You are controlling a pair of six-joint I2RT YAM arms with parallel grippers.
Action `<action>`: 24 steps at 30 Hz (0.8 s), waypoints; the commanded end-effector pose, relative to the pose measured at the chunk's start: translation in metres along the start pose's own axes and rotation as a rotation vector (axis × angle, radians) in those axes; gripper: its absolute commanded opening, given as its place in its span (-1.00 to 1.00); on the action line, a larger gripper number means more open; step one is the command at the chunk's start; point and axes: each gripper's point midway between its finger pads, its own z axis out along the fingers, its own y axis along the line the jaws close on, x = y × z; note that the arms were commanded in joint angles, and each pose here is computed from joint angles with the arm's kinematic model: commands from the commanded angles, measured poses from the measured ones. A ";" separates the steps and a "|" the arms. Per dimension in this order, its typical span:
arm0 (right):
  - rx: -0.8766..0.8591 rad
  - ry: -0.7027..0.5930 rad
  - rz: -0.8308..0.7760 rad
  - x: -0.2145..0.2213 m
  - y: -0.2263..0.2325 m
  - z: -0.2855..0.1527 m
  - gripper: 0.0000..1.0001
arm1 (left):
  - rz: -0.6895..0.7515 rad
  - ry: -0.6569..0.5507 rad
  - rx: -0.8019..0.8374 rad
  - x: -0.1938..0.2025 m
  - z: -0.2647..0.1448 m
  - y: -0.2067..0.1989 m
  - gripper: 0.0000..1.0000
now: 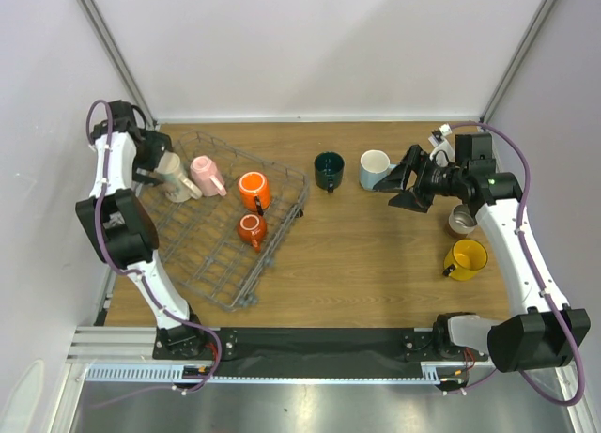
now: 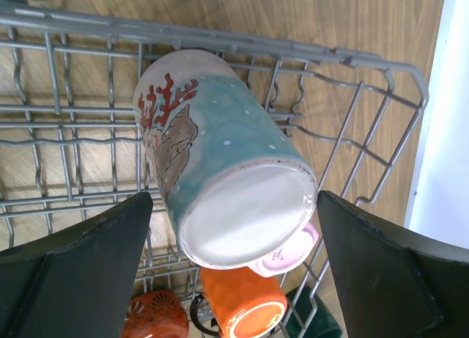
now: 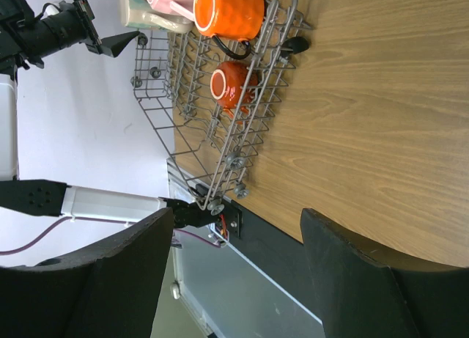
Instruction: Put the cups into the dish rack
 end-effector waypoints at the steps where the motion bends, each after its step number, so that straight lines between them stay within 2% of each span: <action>1: -0.021 -0.030 -0.052 -0.008 0.008 -0.004 0.53 | 0.019 0.005 0.081 0.003 -0.032 -0.004 1.00; 10: 0.022 -0.042 -0.066 -0.024 0.003 0.003 0.53 | 0.076 -0.019 0.219 0.008 -0.085 0.001 0.99; 13: 0.033 -0.036 -0.067 -0.029 0.001 0.006 0.53 | 0.091 -0.008 0.232 0.009 -0.093 0.001 1.00; 16: 0.039 -0.042 -0.082 -0.036 0.004 0.006 0.53 | 0.077 0.059 0.209 0.017 -0.089 0.010 0.99; 18: 0.068 -0.057 -0.085 -0.040 0.000 0.005 0.53 | 0.099 0.052 0.232 0.022 -0.095 0.010 0.99; 21: 0.137 -0.114 -0.056 -0.053 -0.013 0.008 0.52 | 0.143 0.026 0.318 0.040 -0.119 0.010 1.00; 22: 0.173 -0.136 -0.026 -0.058 -0.020 0.010 0.51 | 0.171 0.057 0.327 0.058 -0.117 0.015 1.00; 24: 0.237 -0.173 0.002 -0.068 -0.030 0.008 0.46 | 0.223 0.059 0.392 0.075 -0.138 0.015 1.00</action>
